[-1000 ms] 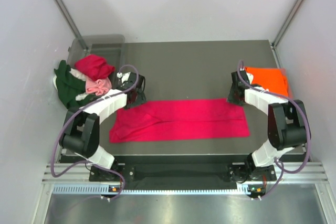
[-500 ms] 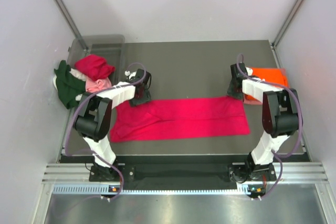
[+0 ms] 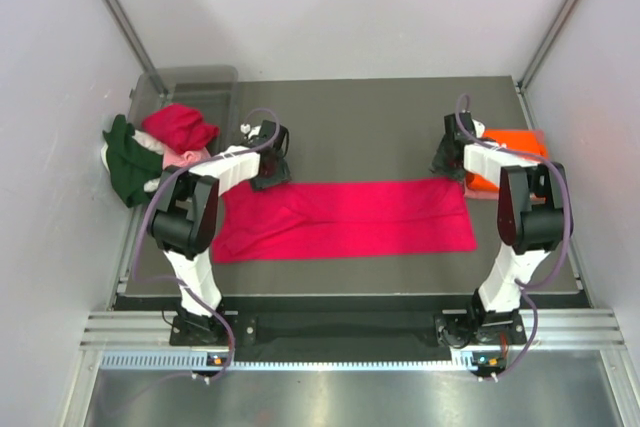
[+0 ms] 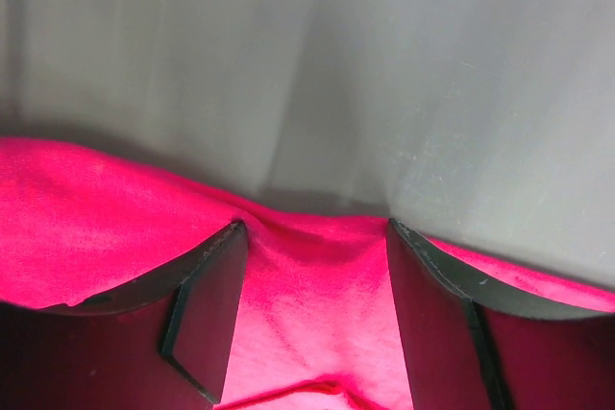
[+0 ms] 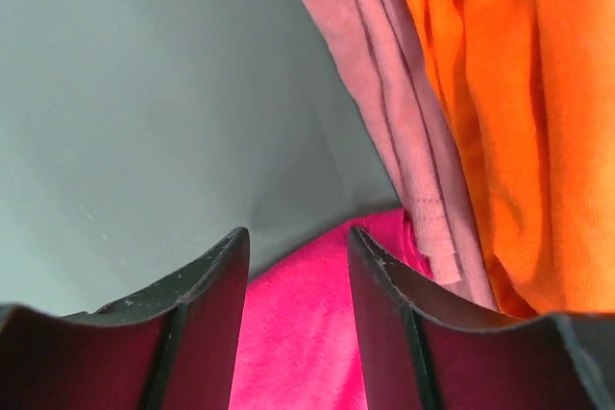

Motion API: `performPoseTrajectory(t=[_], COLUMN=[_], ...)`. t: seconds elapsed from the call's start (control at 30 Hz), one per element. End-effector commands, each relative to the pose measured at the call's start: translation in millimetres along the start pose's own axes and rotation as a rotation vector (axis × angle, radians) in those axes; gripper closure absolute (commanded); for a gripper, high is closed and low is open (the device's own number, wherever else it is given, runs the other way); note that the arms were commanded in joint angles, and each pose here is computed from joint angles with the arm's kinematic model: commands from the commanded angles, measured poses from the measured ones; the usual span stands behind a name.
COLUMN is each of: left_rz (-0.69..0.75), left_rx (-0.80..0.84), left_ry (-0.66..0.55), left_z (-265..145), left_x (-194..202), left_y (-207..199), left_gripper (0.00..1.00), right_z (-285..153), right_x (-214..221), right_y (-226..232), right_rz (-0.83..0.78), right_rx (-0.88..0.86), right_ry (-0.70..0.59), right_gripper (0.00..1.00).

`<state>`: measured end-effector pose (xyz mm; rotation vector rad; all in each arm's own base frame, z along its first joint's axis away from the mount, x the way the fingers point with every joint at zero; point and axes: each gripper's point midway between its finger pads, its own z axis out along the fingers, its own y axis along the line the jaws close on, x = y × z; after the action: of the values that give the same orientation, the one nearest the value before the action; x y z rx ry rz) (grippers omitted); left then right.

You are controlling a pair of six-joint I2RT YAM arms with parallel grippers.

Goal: Fold and stack the t-shirts
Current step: Fold the tshirt

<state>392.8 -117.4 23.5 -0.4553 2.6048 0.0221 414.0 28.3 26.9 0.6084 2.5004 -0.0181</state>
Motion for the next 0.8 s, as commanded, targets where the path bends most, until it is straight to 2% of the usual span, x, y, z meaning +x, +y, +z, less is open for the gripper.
performPoseTrajectory(t=[0.0, 0.27, 0.43, 0.57, 0.6, 0.67, 0.7, 0.77], left_rz=[-0.004, -0.007, -0.017, -0.021, -0.028, -0.043, -0.062, -0.079], left_rx=[-0.029, -0.025, 0.030, 0.090, 0.105, 0.129, 0.145, 0.161], left_ry=[0.064, 0.046, -0.001, -0.014, -0.033, -0.039, -0.060, -0.035], left_z=[14.4, -1.0, -24.4, -43.4, -52.9, -60.2, -67.2, -69.5], left_x=[29.4, 29.9, 20.4, 17.5, 13.0, 12.4, 5.7, 9.9], left_y=[16.4, 23.2, 19.4, 16.2, 16.2, 18.8, 23.4, 29.7], left_gripper=[0.35, 0.35, 0.34, 0.32, 0.31, 0.30, 0.30, 0.30], right_z=[-1.6, -24.8, -74.4, -119.3, -135.0, -155.2, -171.7, -183.8], right_x=[16.7, 17.6, 1.4, 18.3, 37.1, 49.1, 72.4, 87.2], right_y=[-19.9, -26.4, 19.0, 83.4, 110.4, 142.6, 166.4, 198.1], right_rz=[-0.013, -0.020, -0.163, -0.238, -0.257, -0.259, -0.282, -0.298], right_rx=[0.048, 0.038, -0.075, -0.370, -0.505, -0.654, -0.756, -0.848], right_ry=[0.036, -0.002, -0.120, -0.144, -0.100, -0.097, -0.041, -0.012], right_gripper=[0.53, 0.50, 0.52, 0.57, 0.58, 0.59, 0.59, 0.57])
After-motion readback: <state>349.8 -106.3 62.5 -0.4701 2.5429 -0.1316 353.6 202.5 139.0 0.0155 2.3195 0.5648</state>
